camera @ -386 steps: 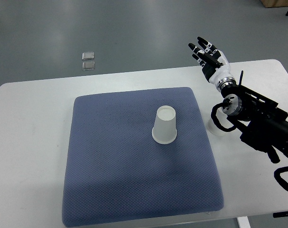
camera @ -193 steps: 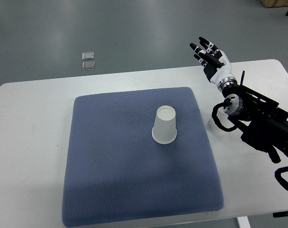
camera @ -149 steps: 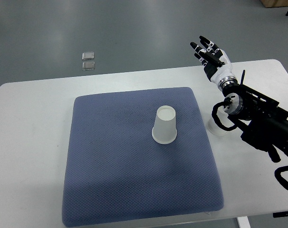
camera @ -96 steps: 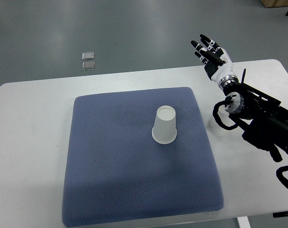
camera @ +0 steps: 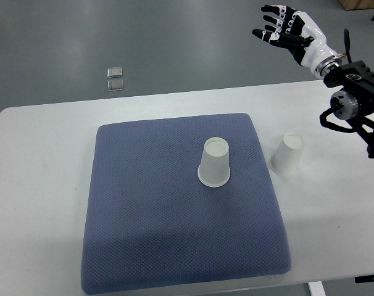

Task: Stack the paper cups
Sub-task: 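Raise the right hand and swing it over the white cup beside the pad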

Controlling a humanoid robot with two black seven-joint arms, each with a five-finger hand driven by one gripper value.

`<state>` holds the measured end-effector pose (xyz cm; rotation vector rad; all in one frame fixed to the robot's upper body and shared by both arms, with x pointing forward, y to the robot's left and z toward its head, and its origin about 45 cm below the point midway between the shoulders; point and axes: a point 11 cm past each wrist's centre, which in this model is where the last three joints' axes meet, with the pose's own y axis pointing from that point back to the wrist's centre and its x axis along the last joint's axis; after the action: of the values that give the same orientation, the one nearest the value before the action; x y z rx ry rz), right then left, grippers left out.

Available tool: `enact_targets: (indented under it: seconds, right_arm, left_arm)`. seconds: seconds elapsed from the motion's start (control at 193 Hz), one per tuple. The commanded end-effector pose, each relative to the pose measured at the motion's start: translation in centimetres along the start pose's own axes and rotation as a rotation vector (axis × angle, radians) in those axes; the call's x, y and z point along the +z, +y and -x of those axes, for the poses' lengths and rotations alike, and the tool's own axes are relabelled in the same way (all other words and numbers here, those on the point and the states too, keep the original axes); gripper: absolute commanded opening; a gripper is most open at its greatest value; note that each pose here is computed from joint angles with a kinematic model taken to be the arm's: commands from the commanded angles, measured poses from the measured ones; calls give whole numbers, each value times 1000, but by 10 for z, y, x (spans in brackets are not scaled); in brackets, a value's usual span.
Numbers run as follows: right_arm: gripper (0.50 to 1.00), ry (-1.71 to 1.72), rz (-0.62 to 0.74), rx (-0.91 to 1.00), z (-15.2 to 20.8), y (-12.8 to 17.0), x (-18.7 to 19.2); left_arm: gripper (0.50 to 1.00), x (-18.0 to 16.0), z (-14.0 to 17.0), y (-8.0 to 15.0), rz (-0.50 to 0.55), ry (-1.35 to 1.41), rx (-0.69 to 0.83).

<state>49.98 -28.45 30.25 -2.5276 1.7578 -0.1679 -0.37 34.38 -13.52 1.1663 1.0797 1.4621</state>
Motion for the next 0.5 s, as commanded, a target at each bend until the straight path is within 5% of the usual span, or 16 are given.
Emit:
enact_targets:
  seconds: [0.0, 0.244, 0.492]
  right_arm:
    - [909, 149, 7, -156, -6, 10, -27]
    - [909, 480, 114, -438, -10, 45, -67]
    - [909, 831, 254, -612, -12, 68, -65]
  left_arm:
    - [1000, 0, 0, 0, 0, 0, 0]
    - [1000, 0, 0, 0, 0, 0, 0]
    - [1000, 0, 0, 0, 0, 0, 0]
